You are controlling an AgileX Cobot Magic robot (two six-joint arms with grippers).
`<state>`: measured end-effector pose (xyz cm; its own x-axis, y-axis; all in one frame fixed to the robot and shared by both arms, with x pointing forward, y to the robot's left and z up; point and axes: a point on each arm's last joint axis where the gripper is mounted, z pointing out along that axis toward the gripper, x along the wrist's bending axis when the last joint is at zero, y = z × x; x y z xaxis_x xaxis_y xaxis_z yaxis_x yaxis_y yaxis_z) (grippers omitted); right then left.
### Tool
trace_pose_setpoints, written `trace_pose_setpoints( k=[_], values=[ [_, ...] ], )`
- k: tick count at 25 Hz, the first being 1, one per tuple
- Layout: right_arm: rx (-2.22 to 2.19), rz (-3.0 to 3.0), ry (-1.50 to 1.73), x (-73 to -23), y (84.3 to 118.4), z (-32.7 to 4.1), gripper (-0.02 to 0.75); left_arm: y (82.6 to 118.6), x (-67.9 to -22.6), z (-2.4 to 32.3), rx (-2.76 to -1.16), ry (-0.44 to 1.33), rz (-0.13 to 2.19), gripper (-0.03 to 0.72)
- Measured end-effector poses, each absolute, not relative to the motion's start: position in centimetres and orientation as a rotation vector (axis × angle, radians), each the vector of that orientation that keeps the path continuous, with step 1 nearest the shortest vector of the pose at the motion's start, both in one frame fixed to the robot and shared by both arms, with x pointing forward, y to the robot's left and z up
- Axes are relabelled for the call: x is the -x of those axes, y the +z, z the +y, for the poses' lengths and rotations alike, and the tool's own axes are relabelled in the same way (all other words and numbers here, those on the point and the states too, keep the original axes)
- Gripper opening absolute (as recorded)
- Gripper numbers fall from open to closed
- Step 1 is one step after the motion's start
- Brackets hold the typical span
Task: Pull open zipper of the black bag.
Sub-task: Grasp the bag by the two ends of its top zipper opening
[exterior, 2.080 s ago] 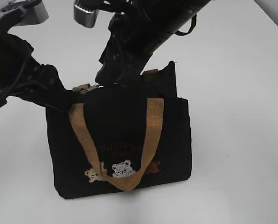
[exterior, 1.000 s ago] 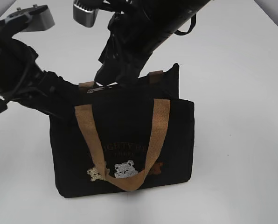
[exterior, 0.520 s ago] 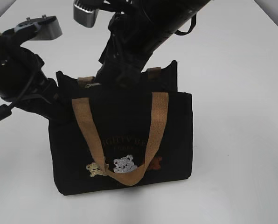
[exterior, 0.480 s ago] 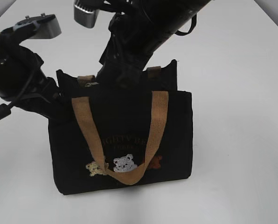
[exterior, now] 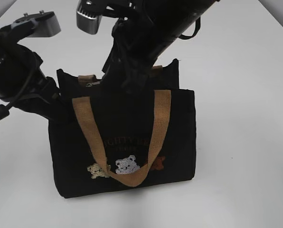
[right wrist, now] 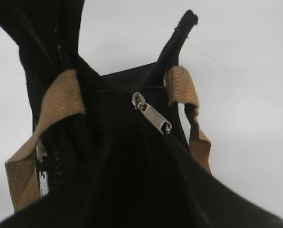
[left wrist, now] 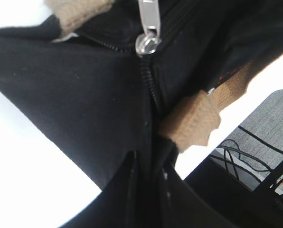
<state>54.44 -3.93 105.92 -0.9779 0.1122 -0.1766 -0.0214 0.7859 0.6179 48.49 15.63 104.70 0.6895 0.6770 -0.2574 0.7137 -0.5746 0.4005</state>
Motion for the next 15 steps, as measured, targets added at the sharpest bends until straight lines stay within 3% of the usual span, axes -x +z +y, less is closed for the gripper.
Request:
trace_pose_setpoints(
  k=[15],
  values=[
    [-0.096,2.766,0.953,-55.3,104.5,-3.5,0.242,104.7,-48.2,15.3,-2.437,-0.12,1.056,0.038]
  ],
)
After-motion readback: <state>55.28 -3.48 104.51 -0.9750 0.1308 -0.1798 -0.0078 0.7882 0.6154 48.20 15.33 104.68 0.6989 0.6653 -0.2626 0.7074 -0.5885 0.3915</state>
